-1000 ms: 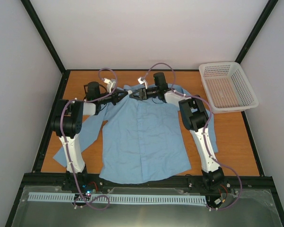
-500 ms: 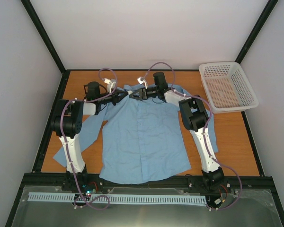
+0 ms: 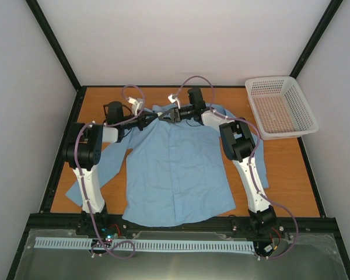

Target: Pin the brooch onto the clothing

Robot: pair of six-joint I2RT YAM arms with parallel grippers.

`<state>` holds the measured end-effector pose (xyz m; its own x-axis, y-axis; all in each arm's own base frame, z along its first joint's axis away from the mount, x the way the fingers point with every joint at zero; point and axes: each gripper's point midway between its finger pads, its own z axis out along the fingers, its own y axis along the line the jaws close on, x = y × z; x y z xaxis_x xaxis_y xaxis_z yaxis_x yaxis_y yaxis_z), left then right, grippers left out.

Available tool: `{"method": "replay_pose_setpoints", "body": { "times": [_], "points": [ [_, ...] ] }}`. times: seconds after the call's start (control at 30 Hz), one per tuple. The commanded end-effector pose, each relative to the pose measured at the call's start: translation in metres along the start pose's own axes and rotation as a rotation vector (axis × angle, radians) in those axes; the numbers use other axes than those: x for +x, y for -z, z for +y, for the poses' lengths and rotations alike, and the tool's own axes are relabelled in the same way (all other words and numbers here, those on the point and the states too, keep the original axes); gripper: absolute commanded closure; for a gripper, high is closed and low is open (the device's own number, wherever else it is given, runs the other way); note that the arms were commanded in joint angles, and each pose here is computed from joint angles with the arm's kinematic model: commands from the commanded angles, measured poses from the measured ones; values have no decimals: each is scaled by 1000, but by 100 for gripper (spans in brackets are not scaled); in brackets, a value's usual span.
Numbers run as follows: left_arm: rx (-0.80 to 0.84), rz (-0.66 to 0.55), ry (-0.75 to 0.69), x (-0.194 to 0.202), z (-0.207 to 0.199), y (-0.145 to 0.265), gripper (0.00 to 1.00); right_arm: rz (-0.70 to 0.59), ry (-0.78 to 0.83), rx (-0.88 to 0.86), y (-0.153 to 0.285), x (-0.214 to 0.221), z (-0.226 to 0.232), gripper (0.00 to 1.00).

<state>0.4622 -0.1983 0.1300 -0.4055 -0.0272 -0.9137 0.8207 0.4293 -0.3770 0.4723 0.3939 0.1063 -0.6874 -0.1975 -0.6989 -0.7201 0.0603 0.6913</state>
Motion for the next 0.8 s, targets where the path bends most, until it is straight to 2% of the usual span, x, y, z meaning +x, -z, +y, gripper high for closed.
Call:
{"method": "replay_pose_setpoints", "body": {
  "times": [0.0,0.43,0.77],
  "points": [
    [105,9,-64,0,-25,-5,99,-5,-4,40,-4,0,-12,58],
    [118,22,-232,-2,-47,-6,99,-2,-53,60,-7,1,-23,69],
    [146,44,-450,5,-78,-14,99,-13,-120,77,-7,-7,-26,76]
  ]
}}
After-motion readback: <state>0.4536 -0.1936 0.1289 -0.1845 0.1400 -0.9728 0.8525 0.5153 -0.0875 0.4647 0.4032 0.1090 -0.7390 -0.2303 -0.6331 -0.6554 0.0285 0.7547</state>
